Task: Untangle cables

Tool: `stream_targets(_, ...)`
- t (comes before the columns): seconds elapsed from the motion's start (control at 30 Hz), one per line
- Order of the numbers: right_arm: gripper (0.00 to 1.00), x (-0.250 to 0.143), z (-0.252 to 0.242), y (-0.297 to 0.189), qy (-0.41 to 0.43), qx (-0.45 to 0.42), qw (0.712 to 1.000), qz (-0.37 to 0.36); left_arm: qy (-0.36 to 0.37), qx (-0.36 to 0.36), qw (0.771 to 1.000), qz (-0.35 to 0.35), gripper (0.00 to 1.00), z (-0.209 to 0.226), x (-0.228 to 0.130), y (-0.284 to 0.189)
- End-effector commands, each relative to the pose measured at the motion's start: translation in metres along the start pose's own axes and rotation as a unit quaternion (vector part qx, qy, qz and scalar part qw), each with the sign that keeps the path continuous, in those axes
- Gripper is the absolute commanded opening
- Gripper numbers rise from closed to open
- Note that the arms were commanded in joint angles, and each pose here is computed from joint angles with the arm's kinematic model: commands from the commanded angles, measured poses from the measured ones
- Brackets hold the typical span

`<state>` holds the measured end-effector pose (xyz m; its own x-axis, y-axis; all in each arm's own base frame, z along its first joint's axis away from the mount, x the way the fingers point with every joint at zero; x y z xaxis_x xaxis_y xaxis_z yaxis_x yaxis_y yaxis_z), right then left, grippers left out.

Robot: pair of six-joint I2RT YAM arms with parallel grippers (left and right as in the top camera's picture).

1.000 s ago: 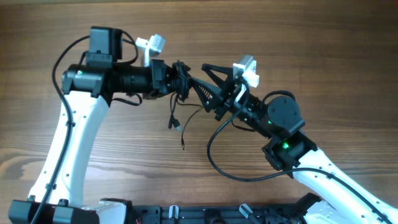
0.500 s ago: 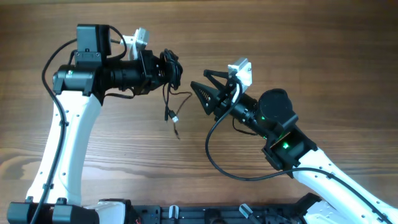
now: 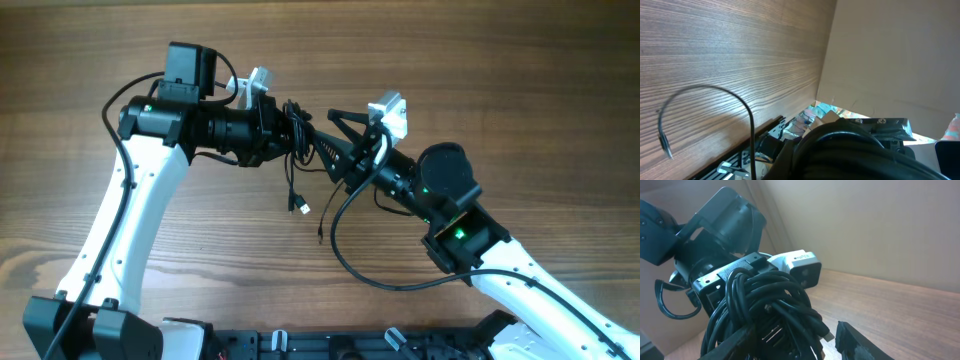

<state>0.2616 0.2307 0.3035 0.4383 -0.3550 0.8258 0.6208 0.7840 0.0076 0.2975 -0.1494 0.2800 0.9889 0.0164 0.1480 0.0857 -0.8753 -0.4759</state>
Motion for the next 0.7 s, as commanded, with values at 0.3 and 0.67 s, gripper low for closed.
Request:
stream_targets(0.3, 0.53, -0.008, 0.009, 0.001, 0.026, 0.03, 0.998, 0.046, -0.025, 0.01, 0.999, -0.025, 0.04, 0.014, 0.01, -0.013)
stream_targets(0.67, 0.54, -0.006, 0.009, 0.001, 0.024, 0.028, 0.999, 0.037, -0.008, 0.019, 1.0, 0.012, 0.04, 0.002, -0.003, 0.011)
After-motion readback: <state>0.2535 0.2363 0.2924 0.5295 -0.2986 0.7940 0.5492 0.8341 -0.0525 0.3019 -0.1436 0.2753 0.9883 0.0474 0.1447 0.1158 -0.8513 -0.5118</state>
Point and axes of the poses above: each gripper's point midway between its finger pads, its own y axis out along the fingers, its own z axis along the line the jaws close on, x = y × z, the point moved 6 cm from there along -y, back along the fingers, and after that the axes turned 14 degrees about y, right-handed, at the moved point
